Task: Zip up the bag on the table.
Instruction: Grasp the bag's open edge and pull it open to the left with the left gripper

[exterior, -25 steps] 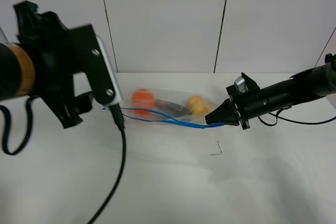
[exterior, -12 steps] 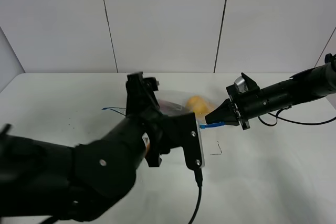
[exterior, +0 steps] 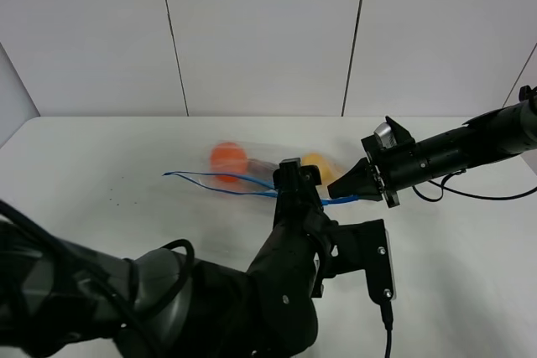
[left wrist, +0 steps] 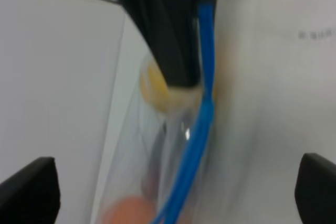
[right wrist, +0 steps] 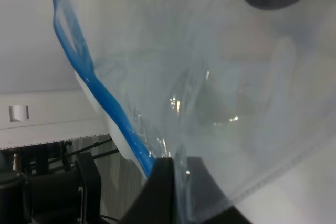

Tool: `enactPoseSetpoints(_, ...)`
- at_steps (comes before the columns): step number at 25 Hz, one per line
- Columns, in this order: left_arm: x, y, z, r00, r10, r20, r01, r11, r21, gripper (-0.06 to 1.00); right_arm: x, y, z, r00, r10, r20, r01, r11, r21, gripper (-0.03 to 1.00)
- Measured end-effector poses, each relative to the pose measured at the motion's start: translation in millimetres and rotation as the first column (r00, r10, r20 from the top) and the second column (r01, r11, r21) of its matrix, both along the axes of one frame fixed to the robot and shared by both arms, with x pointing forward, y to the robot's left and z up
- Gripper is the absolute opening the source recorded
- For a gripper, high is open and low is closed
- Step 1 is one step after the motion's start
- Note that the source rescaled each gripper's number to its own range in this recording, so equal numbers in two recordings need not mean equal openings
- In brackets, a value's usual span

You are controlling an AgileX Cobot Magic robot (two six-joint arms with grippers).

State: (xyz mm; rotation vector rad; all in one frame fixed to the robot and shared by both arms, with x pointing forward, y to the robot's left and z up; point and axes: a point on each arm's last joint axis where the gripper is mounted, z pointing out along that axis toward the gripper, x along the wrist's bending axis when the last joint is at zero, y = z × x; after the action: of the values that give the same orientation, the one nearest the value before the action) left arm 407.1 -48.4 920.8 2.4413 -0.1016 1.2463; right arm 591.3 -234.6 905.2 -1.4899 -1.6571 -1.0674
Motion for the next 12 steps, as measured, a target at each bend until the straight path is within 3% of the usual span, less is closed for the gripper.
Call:
enactPoseSetpoints(6, 5.7, -18.1, -11.7, 1.000, -0.002, 0.002, 0.002, 1.000, -0.001, 0.98, 0.0, 0.0, 0.0, 1.000, -0.003, -0.006, 0.003, 1.000, 0.000, 0.00)
enactPoseSetpoints(12, 11.7, -17.5, -26.9, 1.000, 0.010, -0.009, -0.010, 0.999, 0.033, 0.94, -0.5, 0.7, -0.3, 1.000, 0.004, -0.007, -0.004, 1.000, -0.003, 0.00)
